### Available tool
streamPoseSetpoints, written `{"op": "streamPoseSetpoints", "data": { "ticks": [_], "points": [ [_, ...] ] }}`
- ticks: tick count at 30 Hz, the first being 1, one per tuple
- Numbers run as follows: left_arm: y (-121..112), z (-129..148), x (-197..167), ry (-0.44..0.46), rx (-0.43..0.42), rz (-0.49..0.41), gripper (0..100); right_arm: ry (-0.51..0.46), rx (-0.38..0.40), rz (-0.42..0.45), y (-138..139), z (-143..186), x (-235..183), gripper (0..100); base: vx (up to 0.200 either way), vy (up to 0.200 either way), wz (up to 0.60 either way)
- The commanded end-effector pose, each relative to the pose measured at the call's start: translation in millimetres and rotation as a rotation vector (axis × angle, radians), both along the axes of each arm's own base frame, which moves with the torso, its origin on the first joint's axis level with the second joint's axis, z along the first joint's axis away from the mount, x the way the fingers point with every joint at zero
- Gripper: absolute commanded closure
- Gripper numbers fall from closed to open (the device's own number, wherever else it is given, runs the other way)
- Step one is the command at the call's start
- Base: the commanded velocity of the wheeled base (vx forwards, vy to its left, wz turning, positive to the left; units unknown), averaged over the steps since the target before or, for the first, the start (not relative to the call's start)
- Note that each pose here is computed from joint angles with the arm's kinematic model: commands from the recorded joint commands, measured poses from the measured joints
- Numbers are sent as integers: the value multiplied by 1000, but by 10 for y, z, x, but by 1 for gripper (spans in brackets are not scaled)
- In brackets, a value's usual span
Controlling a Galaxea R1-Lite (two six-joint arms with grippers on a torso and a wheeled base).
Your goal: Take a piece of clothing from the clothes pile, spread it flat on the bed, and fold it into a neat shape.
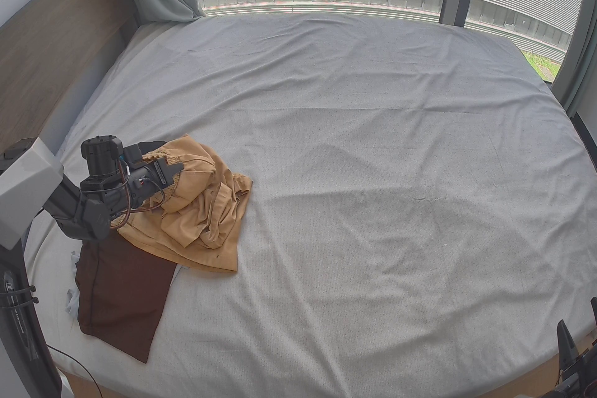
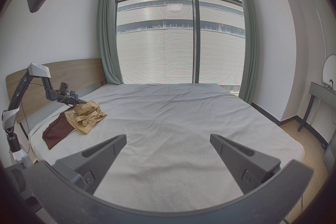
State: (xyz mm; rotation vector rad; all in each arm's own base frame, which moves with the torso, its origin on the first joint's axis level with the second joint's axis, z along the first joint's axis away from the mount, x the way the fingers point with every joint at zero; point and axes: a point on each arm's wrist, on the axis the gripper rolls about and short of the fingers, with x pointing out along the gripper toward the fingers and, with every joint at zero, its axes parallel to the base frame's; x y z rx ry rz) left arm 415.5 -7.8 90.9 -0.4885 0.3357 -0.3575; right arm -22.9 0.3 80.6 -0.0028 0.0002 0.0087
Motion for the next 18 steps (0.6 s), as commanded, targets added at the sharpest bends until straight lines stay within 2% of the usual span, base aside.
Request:
{"op": "streamPoseSetpoints", "data": {
  "ticks": [1, 8, 18],
  "points": [
    [10, -23, -24, 13, -7, 2, 100, 1, 0, 0, 0, -48, 1, 0, 0, 0, 0],
    [12, 348, -247, -2, -123, 19, 100, 1, 0, 0, 0, -48, 1, 0, 0, 0, 0],
    [26, 500, -579, 8, -152, 28, 100, 1, 1, 0, 0, -48, 1, 0, 0, 0, 0]
  ]
}}
